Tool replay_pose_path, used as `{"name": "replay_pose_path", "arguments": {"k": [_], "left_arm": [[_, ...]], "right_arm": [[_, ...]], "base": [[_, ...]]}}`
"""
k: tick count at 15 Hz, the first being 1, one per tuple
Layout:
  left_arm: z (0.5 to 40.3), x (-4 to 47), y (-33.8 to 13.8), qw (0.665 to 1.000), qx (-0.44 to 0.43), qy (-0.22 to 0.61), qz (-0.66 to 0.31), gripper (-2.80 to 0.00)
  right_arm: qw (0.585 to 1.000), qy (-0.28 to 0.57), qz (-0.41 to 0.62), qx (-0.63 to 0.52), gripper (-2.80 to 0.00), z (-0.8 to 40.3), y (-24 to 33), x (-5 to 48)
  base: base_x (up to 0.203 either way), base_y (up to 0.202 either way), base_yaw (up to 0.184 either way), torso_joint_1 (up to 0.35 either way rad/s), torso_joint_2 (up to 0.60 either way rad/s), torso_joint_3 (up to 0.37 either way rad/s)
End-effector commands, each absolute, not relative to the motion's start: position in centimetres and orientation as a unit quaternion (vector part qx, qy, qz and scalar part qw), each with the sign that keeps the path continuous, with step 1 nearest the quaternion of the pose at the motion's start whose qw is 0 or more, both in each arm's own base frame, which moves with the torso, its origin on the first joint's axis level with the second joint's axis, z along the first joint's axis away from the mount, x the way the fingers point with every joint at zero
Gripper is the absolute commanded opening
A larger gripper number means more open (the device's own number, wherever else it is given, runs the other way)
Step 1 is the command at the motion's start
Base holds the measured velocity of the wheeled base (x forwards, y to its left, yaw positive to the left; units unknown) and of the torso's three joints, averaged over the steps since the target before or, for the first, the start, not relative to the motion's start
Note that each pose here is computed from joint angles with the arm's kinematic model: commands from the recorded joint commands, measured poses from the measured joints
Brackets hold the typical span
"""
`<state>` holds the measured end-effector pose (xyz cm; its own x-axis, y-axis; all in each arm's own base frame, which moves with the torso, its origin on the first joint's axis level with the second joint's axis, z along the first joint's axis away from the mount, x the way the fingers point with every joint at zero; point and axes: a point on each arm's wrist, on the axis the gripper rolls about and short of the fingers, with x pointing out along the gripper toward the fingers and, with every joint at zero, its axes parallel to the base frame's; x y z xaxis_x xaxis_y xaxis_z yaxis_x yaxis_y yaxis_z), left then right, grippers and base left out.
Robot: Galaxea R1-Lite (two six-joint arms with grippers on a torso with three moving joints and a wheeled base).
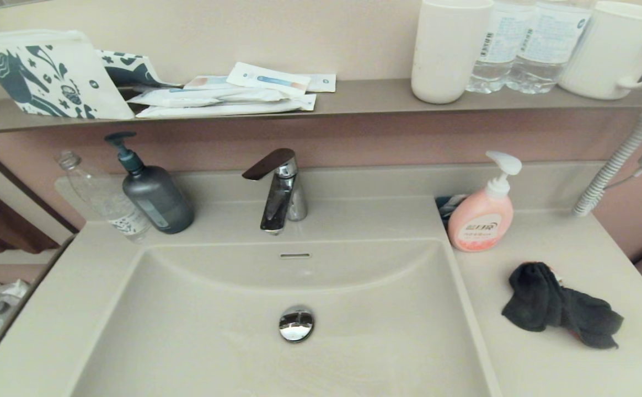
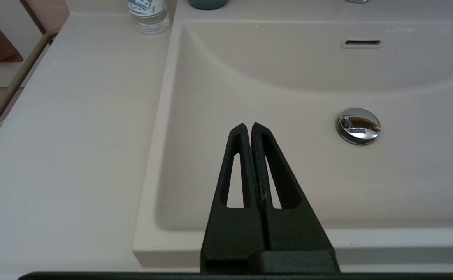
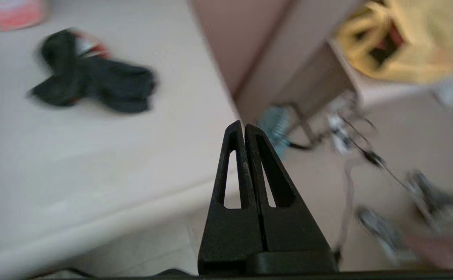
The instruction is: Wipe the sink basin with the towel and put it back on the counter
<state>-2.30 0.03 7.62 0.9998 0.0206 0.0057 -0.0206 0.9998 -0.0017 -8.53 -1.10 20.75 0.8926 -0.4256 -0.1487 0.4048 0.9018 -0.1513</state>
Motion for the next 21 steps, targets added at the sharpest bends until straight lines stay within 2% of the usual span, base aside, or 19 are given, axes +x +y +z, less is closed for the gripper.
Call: {"name": "replay_pose_path", "arguments": {"k": [1,5,9,15,21], "left_arm": [[7.6,-2.3,0.0,1.0,-0.001,-0.002,0.011,-2.8],[7.6,-2.3,0.0,1.0,-0.004,-0.002,0.011,-2.8],[7.6,-2.3,0.0,1.0,-0.005,-0.002,0.011,-2.8],[7.6,-2.3,0.0,1.0,-0.005,-0.002,0.011,-2.8],[7.6,-2.3,0.0,1.0,-0.005,-0.002,0.011,-2.8]], "right_arm": [[0.98,0.045,-0.183,-0.056,-2.8,18.2,-0.9,-10.6],[0.997,0.031,-0.059,-0.028,-2.8,13.7,-0.3,-7.2],[0.999,-0.009,-0.006,-0.045,-2.8,9.7,0.0,-3.3],[0.999,0.004,0.051,0.002,-2.8,8.9,0.2,-3.0],[0.998,0.01,0.063,-0.017,-2.8,8.9,0.3,-3.1]], "base": [[0.0,0.0,0.0,0.0,0.0,0.0],[0.0,0.0,0.0,0.0,0.0,0.0],[0.0,0.0,0.0,0.0,0.0,0.0],[0.0,0.0,0.0,0.0,0.0,0.0],[0.0,0.0,0.0,0.0,0.0,0.0]]}}
